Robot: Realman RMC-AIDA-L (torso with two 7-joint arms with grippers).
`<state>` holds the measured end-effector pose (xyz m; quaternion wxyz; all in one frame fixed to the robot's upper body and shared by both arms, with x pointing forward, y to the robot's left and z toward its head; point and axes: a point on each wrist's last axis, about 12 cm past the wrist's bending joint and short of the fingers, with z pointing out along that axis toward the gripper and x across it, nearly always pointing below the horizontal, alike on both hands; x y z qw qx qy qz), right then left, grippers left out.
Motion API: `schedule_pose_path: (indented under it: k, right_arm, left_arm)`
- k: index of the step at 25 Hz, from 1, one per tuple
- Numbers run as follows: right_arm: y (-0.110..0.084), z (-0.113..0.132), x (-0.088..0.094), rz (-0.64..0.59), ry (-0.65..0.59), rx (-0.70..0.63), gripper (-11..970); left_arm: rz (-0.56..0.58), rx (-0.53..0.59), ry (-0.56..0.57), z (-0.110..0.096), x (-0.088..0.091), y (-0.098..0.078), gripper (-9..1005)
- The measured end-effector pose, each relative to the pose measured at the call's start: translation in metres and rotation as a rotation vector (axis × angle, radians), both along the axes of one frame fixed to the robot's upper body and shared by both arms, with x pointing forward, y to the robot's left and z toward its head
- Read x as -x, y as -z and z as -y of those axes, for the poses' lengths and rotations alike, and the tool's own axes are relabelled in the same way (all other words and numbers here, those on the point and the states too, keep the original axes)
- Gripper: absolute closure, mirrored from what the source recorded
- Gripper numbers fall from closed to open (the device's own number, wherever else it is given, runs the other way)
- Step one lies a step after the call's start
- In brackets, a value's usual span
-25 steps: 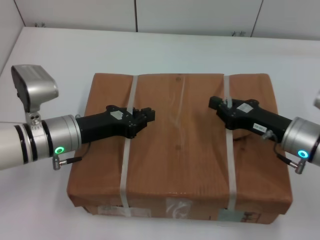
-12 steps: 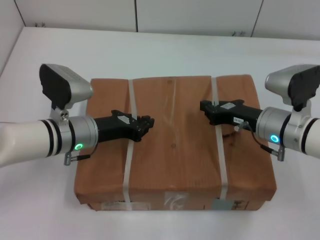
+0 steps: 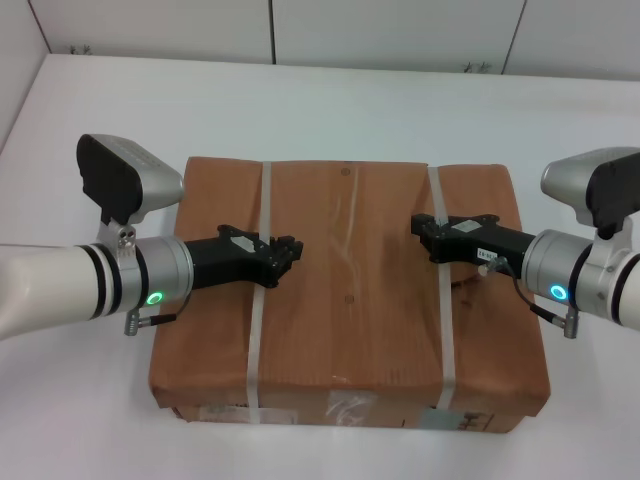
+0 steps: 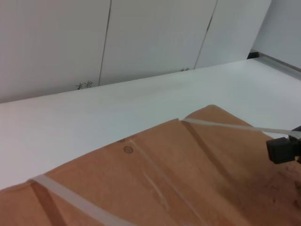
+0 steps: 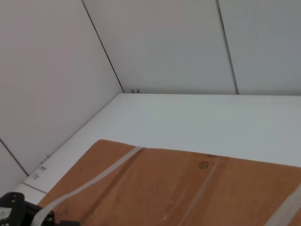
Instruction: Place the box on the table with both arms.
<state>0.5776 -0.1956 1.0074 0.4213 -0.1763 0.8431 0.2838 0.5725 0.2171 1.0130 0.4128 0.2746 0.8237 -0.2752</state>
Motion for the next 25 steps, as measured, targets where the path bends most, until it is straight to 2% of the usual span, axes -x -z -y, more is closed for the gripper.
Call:
schedule_pose_path:
  k: [4, 18, 25]
  right_arm:
    - [0.002, 0.002, 0.002, -0.005, 0.008, -0.003, 927]
    - [0.006, 0.011, 0.005, -0.006, 0.031, 0.011, 802]
    - [0.01, 0.02, 0.008, -0.021, 0.082, 0.014, 511]
  left_arm:
    - [0.0, -0.001, -0.002, 0.0, 0.0, 0.0, 880]
    - [0.0, 0.0, 0.01, 0.003, 0.0, 0.0, 828]
    - [-0.006, -0.022, -0.017, -0.002, 0.0, 0.002, 674]
